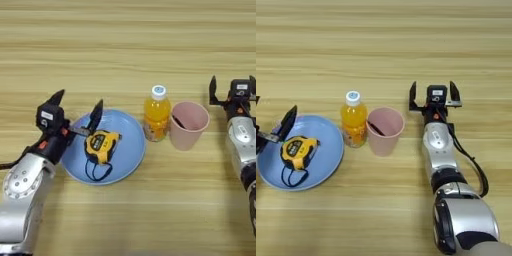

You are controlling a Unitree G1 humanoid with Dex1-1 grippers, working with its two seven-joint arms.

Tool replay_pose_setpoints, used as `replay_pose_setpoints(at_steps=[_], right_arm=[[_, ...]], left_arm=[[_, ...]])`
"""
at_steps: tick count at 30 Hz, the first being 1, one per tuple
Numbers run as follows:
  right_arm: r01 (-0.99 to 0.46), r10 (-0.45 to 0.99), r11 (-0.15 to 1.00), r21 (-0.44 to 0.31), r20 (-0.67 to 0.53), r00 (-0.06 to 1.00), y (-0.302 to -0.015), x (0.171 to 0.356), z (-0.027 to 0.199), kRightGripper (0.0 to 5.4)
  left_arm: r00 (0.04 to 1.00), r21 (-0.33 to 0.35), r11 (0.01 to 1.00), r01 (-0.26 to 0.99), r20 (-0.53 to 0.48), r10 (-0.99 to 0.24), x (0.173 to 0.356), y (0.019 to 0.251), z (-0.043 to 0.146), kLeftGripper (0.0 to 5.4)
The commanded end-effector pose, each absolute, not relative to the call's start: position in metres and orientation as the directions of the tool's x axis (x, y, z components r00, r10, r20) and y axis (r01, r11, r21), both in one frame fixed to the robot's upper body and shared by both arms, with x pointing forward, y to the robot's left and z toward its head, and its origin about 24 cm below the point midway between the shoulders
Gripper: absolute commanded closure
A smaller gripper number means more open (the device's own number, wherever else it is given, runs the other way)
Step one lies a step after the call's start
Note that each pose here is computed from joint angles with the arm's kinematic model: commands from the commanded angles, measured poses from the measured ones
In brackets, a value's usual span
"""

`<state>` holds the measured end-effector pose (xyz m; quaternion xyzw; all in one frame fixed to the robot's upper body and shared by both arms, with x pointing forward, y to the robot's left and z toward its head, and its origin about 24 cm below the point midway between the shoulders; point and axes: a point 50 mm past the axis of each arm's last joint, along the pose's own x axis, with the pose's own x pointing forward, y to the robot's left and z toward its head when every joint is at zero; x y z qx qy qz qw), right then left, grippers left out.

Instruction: Move the objects on the table

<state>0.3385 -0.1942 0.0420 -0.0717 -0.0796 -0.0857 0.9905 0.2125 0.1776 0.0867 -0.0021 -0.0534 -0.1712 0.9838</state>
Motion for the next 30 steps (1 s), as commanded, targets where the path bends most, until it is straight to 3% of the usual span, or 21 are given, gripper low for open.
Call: replay_pose_setpoints(at_steps=[1,7,12,21,30], right_arm=[[0.18,-0.158,0.975,-0.132,0.161,0.974,-0.193,0.342,0.044,0.02],[0.181,-0.159,0.974,-0.133,0.162,0.974,-0.193,0.342,0.044,0.02],[0.182,-0.159,0.974,-0.132,0.166,0.973,-0.192,0.342,0.044,0.02],[0.18,-0.157,0.975,-0.133,0.17,0.973,-0.19,0.342,0.045,0.02],[0.178,-0.154,0.975,-0.135,0.171,0.973,-0.188,0.342,0.045,0.02]], left_arm=[[0.911,0.009,0.912,0.409,0.052,-0.409,0.197,0.176,0.089,0.0],[0.851,0.013,0.851,0.525,-0.012,-0.525,0.184,0.169,0.084,0.0],[0.809,-0.025,0.812,0.583,-0.077,-0.583,0.178,0.155,0.066,0.0],[0.811,0.004,0.817,0.577,-0.125,-0.572,0.181,0.156,0.049,0.0],[0.825,0.021,0.828,0.56,-0.11,-0.555,0.184,0.16,0.05,0.0]])
